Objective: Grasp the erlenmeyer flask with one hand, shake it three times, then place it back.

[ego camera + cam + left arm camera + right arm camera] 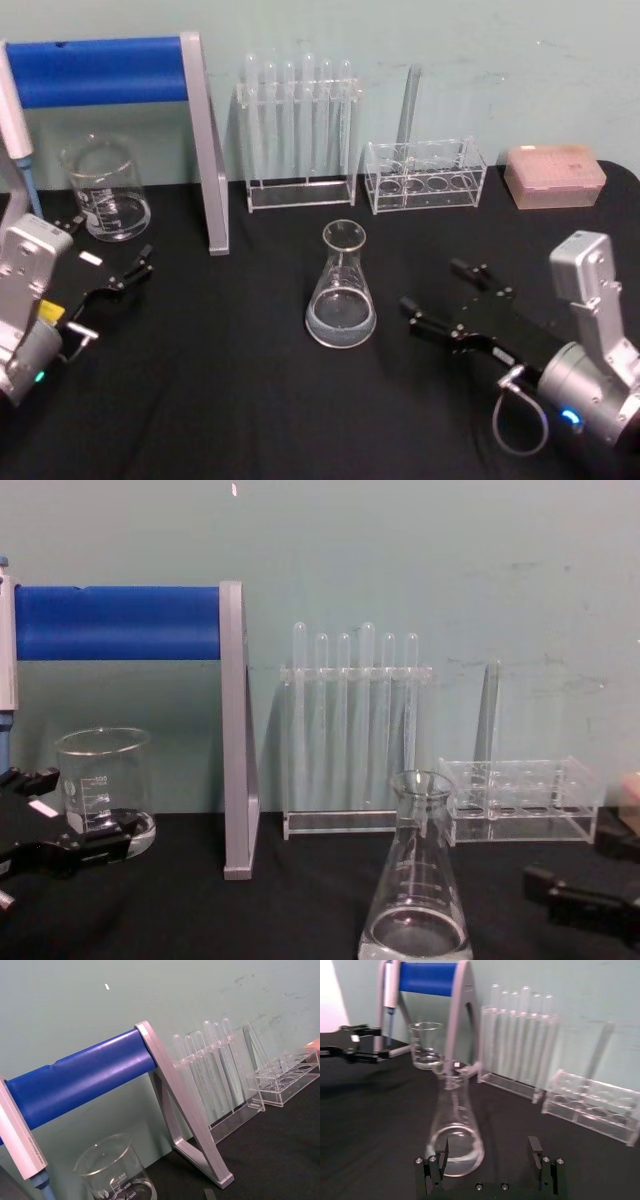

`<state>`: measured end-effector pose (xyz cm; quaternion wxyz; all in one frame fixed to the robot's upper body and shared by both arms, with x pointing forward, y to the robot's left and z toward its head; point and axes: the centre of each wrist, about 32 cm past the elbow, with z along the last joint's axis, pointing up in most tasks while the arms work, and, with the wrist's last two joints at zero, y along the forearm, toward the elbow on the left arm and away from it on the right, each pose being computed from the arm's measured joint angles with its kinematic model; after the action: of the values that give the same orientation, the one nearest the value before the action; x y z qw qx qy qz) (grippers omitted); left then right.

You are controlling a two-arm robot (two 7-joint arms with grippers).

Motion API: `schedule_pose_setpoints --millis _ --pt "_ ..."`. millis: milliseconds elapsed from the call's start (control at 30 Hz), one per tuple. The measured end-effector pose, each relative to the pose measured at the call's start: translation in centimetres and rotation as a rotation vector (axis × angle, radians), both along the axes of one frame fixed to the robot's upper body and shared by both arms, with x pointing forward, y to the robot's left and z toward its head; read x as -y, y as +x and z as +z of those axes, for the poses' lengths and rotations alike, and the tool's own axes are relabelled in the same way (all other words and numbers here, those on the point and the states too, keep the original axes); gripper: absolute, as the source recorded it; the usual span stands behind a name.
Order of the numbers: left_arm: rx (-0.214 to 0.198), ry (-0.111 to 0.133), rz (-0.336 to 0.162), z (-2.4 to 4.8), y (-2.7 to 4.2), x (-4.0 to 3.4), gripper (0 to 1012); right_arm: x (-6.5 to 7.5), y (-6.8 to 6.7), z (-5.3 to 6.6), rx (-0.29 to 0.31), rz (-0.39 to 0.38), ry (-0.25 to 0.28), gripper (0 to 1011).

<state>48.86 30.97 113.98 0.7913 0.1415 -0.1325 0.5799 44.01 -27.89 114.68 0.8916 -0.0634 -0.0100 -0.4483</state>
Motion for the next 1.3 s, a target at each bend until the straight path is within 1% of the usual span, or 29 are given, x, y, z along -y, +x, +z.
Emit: schedule_pose_setpoints --millis 133,267,500,633,1133,1167,1300 --pt "0.000 0.000 0.000 0.00 0.00 0.00 1001 -1.1 0.1 -0.1 -0.011 0.034 0.010 1000" --pt "0.000 0.000 0.000 0.00 0.00 0.00 1001 -2.3 0.7 -0.3 -0.007 0.062 0.008 1000" --pt "0.000 0.000 0.000 0.00 0.00 0.00 1001 -3.7 1.6 -0.5 0.005 0.083 0.007 1000" --pt "0.000 0.000 0.000 0.00 0.00 0.00 1001 -4.6 2.5 -0.5 0.015 0.086 0.004 1000" --pt "0.000 0.000 0.000 0.00 0.00 0.00 1001 -6.8 5.6 -0.7 0.033 0.070 0.002 1000" --pt "0.000 0.000 0.000 0.00 0.00 0.00 1001 -6.8 5.6 -0.7 0.033 0.070 0.002 1000" --pt "0.000 0.000 0.000 0.00 0.00 0.00 1001 -7.2 6.3 -0.7 0.032 0.066 0.004 1000"
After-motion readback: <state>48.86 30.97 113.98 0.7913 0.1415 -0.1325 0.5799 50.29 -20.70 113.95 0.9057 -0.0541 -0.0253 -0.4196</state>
